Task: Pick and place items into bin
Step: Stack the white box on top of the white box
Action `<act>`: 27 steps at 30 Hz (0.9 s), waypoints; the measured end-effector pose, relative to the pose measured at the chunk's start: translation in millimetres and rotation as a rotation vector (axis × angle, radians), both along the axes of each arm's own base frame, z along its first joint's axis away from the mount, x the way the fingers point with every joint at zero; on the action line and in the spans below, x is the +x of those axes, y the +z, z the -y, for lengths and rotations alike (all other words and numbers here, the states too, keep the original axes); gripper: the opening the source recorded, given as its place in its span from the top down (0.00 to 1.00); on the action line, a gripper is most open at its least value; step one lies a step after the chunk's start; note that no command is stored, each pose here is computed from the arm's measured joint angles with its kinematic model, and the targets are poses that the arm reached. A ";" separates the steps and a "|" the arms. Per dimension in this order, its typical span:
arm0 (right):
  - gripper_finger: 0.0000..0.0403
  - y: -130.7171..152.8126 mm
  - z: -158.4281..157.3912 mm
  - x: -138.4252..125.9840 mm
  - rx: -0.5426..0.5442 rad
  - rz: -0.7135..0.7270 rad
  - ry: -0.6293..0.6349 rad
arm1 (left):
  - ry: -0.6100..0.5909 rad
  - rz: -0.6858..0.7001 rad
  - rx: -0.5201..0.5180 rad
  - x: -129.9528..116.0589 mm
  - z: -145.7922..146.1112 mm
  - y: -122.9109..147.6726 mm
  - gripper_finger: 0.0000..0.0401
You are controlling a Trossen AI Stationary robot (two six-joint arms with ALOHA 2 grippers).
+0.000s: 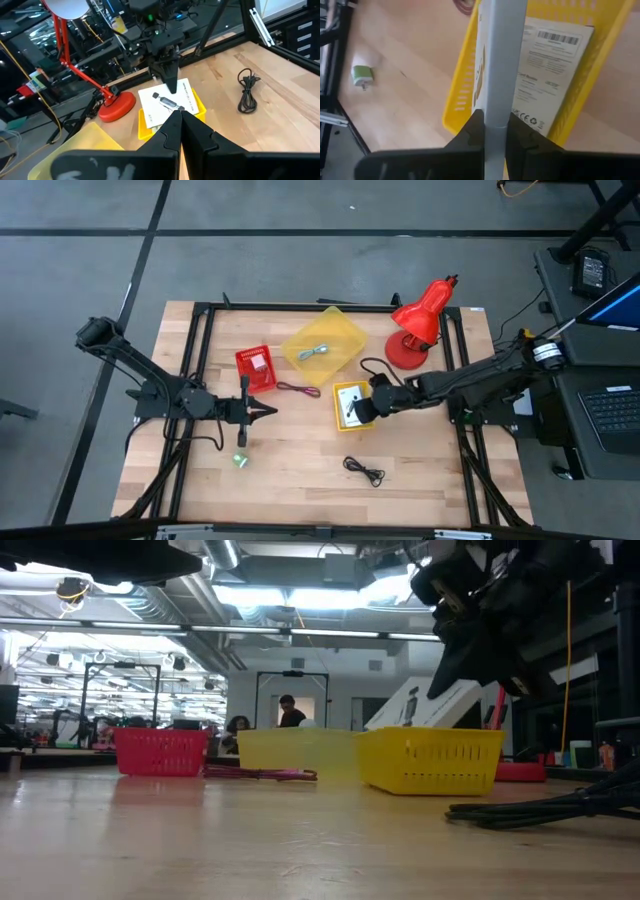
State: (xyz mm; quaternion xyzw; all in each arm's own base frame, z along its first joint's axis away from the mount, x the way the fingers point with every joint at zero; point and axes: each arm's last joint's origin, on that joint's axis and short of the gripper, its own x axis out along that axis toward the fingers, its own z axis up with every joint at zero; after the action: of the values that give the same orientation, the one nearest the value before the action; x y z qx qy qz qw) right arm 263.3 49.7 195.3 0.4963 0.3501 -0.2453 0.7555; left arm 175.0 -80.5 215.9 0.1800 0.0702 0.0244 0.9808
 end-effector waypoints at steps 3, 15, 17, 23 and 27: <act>0.95 -5.2 4.2 2.7 0.017 -0.024 -0.004 | 0.000 0.000 0.000 0.0 0.0 0.0 0.99; 0.86 -12.4 15.6 11.8 -0.021 -0.019 0.062 | 0.000 -0.002 0.001 0.0 0.0 -0.2 0.99; 0.83 -12.7 16.0 11.5 -0.042 -0.024 0.086 | 0.000 -0.005 0.003 0.0 0.0 -0.5 0.99; 0.81 -14.0 16.3 9.8 -0.077 -0.047 0.127 | 0.000 -0.006 0.003 0.0 0.0 -0.7 0.99; 0.81 -14.1 16.3 9.6 -0.102 -0.050 0.157 | 0.000 -0.006 0.003 -0.1 0.0 -0.7 0.99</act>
State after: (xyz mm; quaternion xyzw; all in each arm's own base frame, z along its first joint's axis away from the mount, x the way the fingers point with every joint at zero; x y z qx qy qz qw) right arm 272.9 33.4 181.3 0.4219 0.3938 -0.2154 0.7877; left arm 174.9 -80.5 215.3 0.1818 0.0731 0.0241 0.9803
